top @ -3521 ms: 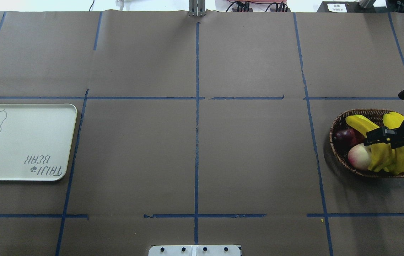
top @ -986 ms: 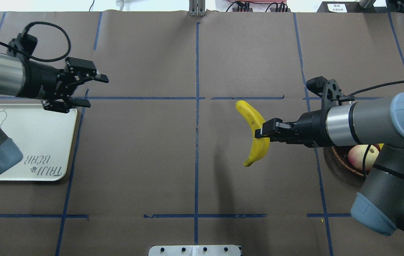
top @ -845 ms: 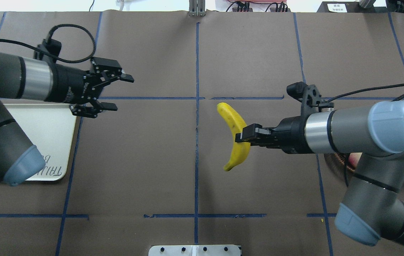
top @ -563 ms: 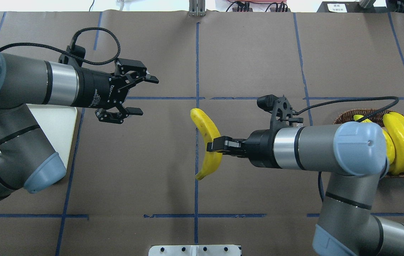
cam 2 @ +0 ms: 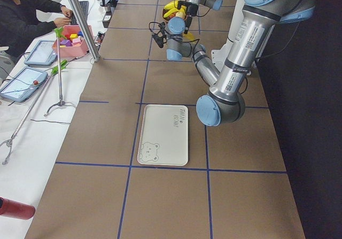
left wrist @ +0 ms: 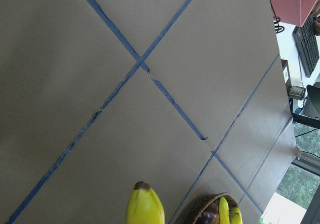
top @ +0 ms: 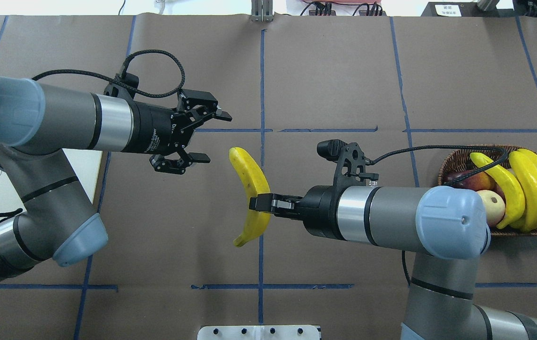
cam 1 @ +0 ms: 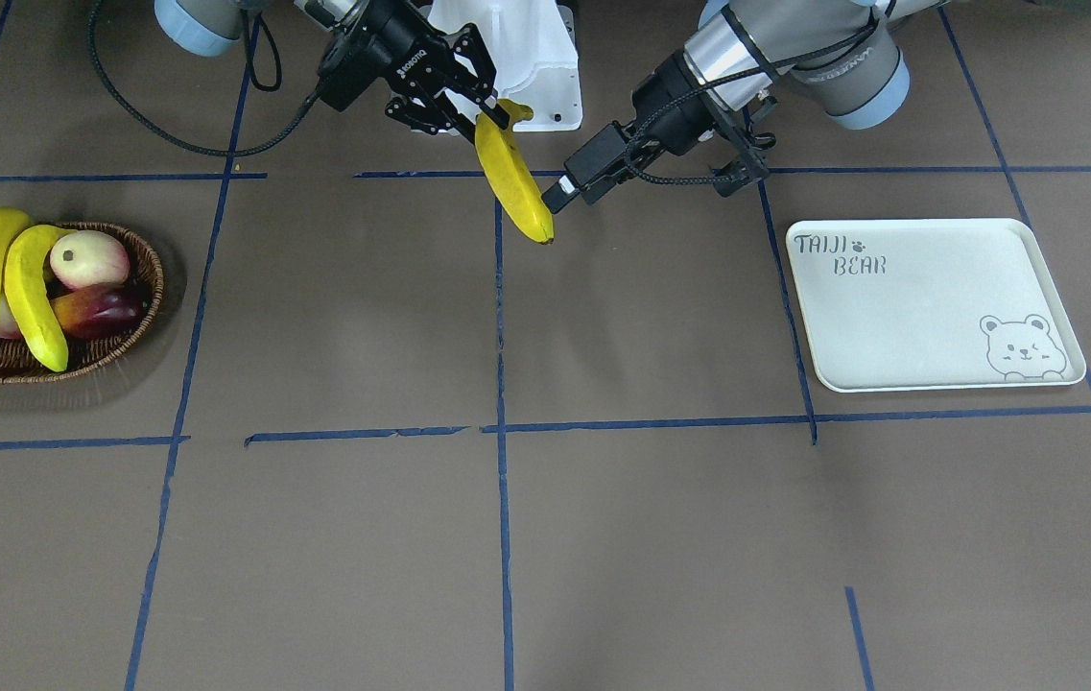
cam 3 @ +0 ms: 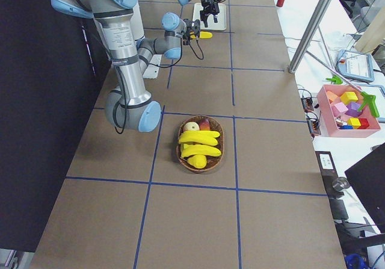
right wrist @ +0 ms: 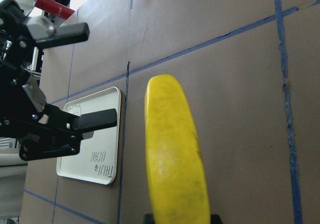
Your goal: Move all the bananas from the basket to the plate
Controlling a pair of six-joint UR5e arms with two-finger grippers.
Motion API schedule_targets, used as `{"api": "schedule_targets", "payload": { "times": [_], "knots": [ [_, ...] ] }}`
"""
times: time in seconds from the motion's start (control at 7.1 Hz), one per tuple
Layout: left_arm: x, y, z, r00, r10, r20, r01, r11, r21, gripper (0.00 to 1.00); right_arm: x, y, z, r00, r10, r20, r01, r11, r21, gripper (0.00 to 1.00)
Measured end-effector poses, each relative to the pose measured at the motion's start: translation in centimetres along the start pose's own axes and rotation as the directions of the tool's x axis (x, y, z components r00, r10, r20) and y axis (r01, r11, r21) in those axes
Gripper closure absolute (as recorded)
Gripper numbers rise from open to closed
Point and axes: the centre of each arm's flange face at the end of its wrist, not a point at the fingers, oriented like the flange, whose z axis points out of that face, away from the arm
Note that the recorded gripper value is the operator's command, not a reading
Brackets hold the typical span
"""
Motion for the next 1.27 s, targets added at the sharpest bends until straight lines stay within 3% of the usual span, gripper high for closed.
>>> {"api": "schedule_targets", "payload": {
  "times": [0.56, 0.7, 0.85, 0.99, 1.13, 1.27],
  "knots": [
    [-0.5, 1.8, 3.4, 1.000, -0.002, 0.008, 0.002, 1.000, -0.003, 0.01, -0.2, 0.0, -0.1, 1.000, 0.001, 0.004, -0.001, 1.000, 0.004, 0.99],
    [-0.6, 2.0, 3.6, 1.000, -0.001, 0.010, 0.001, 1.000, -0.006, 0.11, -0.2, 0.0, -0.1, 1.000, 0.001, 0.004, -0.001, 1.000, 0.004, 0.99],
    [-0.8, 2.4, 3.8, 1.000, -0.001, 0.013, 0.001, 1.000, -0.011, 0.66, -0.2, 0.0, -0.1, 1.000, 0.001, 0.005, -0.001, 1.000, 0.004, 0.99],
    [-0.9, 2.6, 3.9, 1.000, 0.001, 0.013, -0.001, 1.000, -0.015, 0.93, -0.2, 0.0, -0.1, 1.000, 0.001, 0.005, -0.001, 1.000, 0.004, 0.99],
    [-0.8, 2.8, 3.8, 1.000, 0.003, 0.009, -0.003, 1.000, -0.018, 1.00, -0.2, 0.0, -0.1, 1.000, 0.000, 0.004, 0.000, 1.000, 0.003, 0.86],
    [-0.6, 3.1, 3.6, 1.000, 0.003, 0.004, -0.003, 1.000, -0.021, 1.00, -0.1, 0.0, -0.1, 1.000, -0.001, 0.003, 0.001, 1.000, 0.002, 0.18]
  ]
}}
